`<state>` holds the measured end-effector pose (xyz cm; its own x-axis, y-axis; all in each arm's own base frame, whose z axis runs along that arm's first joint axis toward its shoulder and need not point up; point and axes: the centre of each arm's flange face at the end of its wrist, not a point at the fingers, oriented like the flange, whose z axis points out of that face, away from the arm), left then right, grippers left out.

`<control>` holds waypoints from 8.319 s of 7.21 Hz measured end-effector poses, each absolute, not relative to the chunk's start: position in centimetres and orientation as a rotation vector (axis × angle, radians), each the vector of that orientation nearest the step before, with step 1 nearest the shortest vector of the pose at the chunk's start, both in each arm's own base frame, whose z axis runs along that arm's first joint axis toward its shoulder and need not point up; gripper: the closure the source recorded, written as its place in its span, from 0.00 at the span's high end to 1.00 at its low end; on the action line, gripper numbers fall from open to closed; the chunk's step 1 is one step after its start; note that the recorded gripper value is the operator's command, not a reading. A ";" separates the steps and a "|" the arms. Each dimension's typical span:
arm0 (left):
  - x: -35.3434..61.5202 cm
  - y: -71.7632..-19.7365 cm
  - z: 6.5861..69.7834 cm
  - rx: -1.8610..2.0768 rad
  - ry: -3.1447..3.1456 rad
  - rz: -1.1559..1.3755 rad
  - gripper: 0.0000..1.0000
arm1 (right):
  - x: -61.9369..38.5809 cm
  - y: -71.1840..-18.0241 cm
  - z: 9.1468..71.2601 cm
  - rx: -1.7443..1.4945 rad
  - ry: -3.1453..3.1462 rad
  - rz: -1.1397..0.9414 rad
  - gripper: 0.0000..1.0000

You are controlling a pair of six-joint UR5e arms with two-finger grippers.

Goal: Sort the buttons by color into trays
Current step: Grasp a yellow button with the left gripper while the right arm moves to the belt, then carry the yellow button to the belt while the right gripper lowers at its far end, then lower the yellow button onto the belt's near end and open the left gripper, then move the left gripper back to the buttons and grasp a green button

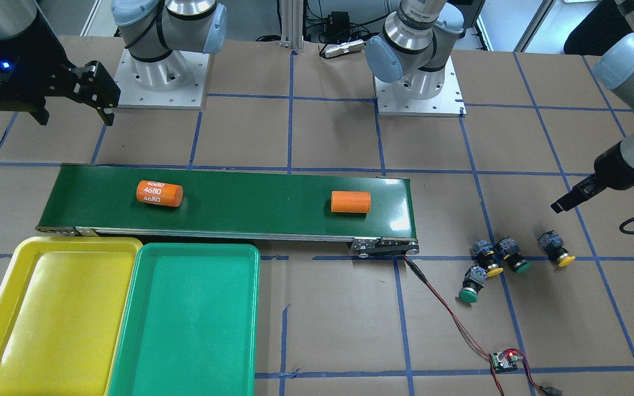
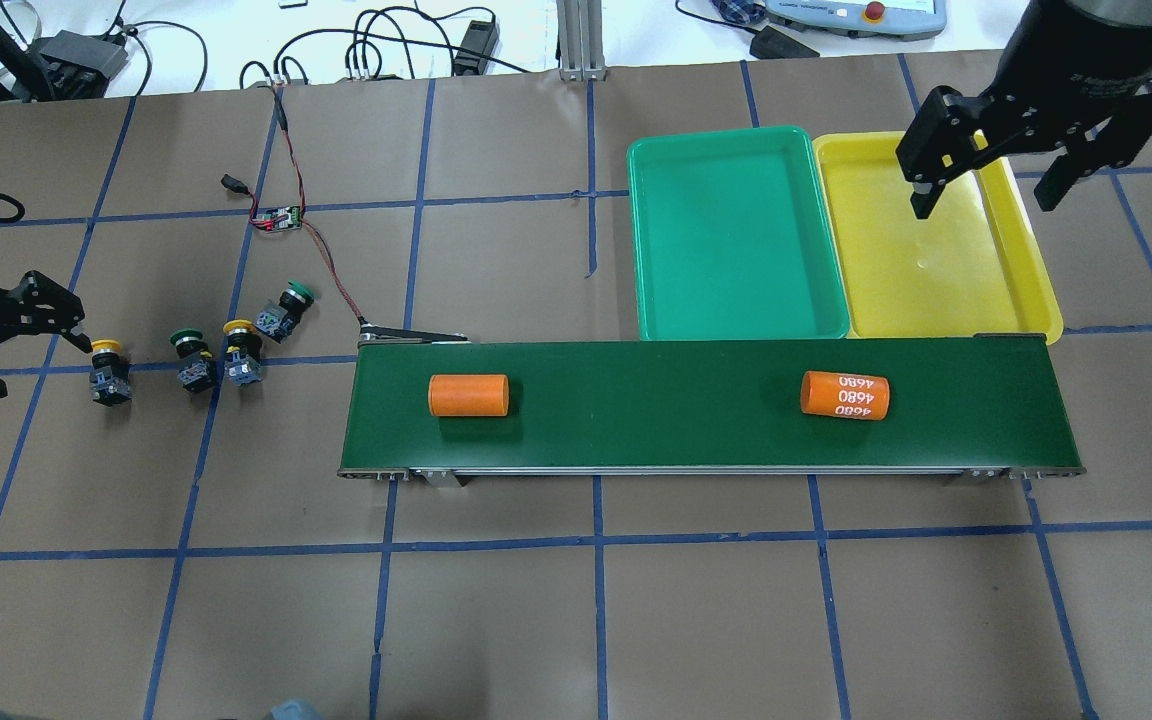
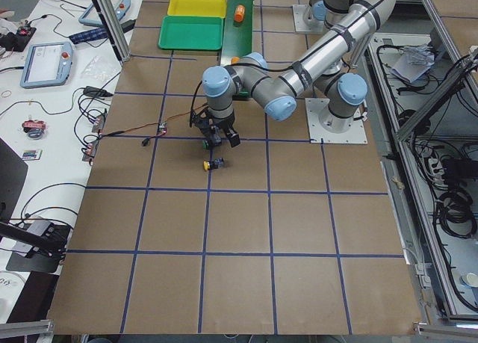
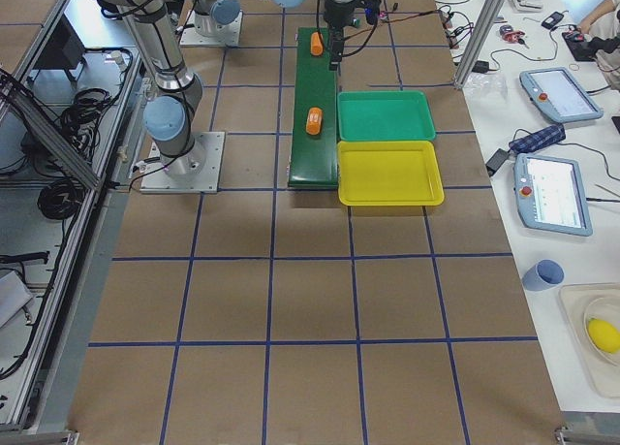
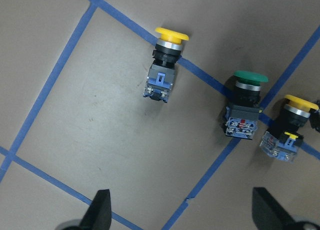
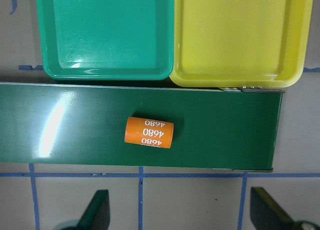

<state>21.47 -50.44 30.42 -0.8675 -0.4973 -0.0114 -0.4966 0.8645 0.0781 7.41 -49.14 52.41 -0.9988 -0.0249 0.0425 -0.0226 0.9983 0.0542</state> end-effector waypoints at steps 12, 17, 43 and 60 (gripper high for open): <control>24.3 -54.5 17.4 0.318 -3.126 -0.038 0.00 | 9.0 -49.9 43.9 1.473 -2.756 -0.402 1.00; 21.5 -53.7 24.9 0.203 -3.100 0.033 0.00 | 9.1 -51.6 37.7 1.678 -2.714 -0.558 1.00; -13.8 -50.4 25.3 -0.131 -3.025 -0.083 1.00 | 6.3 -46.8 27.0 2.163 -2.363 -0.063 1.00; 17.3 -53.5 23.4 0.163 -3.109 0.055 1.00 | 8.6 -46.3 26.7 2.203 -2.319 -0.052 1.00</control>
<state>17.34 -53.54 23.42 -0.9941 -0.1043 0.0299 -0.1053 0.9939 -0.0336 8.59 -46.32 26.66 -0.0506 -0.9967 -0.0640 -0.9985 0.0517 -0.0158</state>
